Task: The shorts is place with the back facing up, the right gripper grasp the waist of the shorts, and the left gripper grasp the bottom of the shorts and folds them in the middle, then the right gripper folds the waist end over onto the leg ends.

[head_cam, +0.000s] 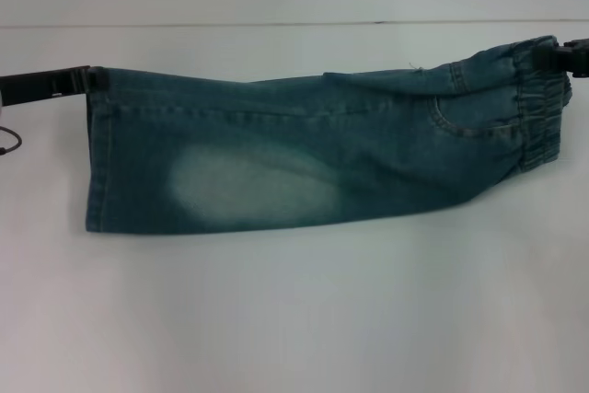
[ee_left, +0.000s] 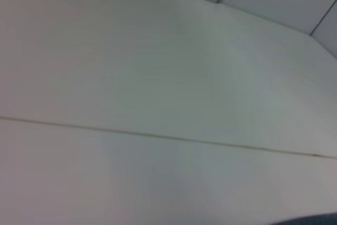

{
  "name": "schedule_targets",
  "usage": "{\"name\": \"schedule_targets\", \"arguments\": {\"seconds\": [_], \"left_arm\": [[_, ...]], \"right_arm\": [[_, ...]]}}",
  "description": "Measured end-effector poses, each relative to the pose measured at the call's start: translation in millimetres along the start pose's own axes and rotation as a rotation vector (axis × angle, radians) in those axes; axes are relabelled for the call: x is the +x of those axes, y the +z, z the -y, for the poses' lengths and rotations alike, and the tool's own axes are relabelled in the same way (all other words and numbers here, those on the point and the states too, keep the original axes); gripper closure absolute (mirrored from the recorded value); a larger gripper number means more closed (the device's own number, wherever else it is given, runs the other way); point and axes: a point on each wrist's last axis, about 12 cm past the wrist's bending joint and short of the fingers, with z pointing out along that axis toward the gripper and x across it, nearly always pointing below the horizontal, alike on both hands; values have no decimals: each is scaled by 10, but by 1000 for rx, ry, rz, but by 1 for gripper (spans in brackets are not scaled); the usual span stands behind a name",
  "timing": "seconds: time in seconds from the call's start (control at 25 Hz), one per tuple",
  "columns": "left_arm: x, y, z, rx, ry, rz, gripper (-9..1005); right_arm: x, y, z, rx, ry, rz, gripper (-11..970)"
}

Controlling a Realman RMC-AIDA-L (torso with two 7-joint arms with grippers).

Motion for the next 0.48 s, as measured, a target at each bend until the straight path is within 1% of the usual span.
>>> {"name": "schedule_targets", "arguments": {"seconds": [0.48], "left_arm": [[-111,-84,-101,-39,-2,26,993]], "right_arm": [[-3,42,-29,-13,-5,-9,897]]}}
